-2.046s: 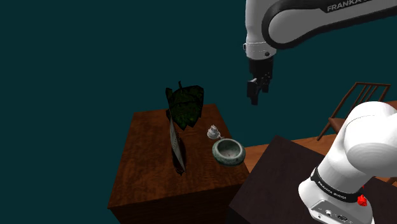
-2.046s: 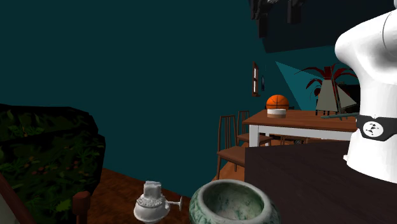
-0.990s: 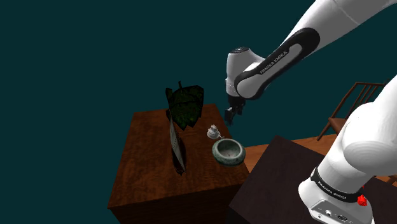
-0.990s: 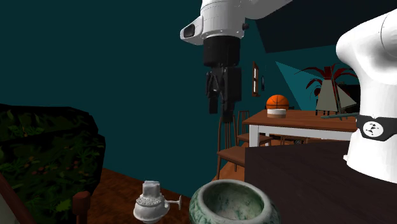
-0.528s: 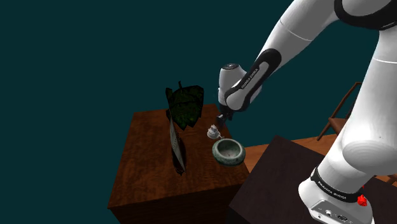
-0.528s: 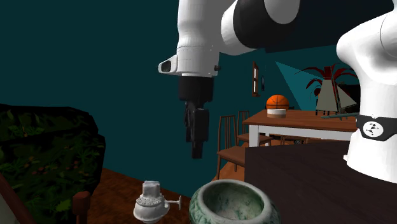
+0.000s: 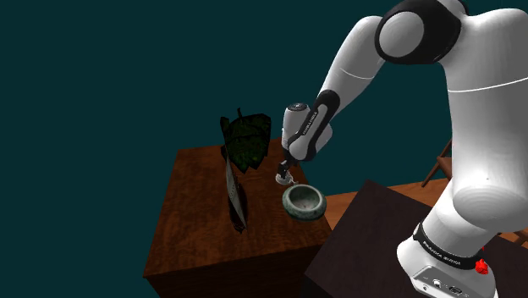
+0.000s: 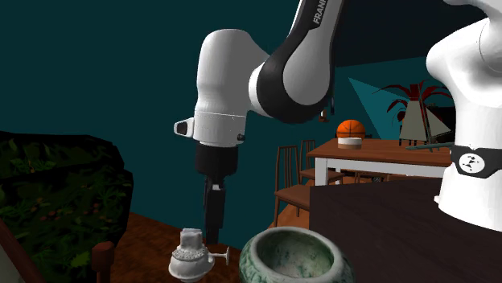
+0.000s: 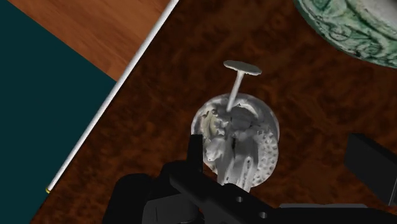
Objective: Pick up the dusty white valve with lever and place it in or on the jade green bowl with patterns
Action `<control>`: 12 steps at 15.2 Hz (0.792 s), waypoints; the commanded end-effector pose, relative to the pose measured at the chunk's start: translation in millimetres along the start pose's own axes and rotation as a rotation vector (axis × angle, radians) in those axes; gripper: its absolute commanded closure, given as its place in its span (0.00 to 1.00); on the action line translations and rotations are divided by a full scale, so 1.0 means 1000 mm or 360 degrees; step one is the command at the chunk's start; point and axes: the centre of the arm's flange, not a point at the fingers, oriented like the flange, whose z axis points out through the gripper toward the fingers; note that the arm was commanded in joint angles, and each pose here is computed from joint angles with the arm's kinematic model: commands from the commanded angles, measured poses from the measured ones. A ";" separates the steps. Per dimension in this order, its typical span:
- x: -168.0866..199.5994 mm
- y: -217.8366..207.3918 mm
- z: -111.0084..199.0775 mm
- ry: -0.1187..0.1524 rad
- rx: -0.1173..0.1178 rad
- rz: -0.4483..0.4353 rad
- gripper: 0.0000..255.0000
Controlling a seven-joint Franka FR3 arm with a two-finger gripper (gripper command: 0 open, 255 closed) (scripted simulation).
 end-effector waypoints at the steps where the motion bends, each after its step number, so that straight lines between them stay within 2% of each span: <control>1: 0.005 0.001 0.013 0.0009 0.0002 0.0000 0.00; 7: 0.006 0.001 0.047 0.0009 0.0002 0.0000 0.00; 12: 0.006 0.001 0.047 0.0009 0.0002 0.0000 0.00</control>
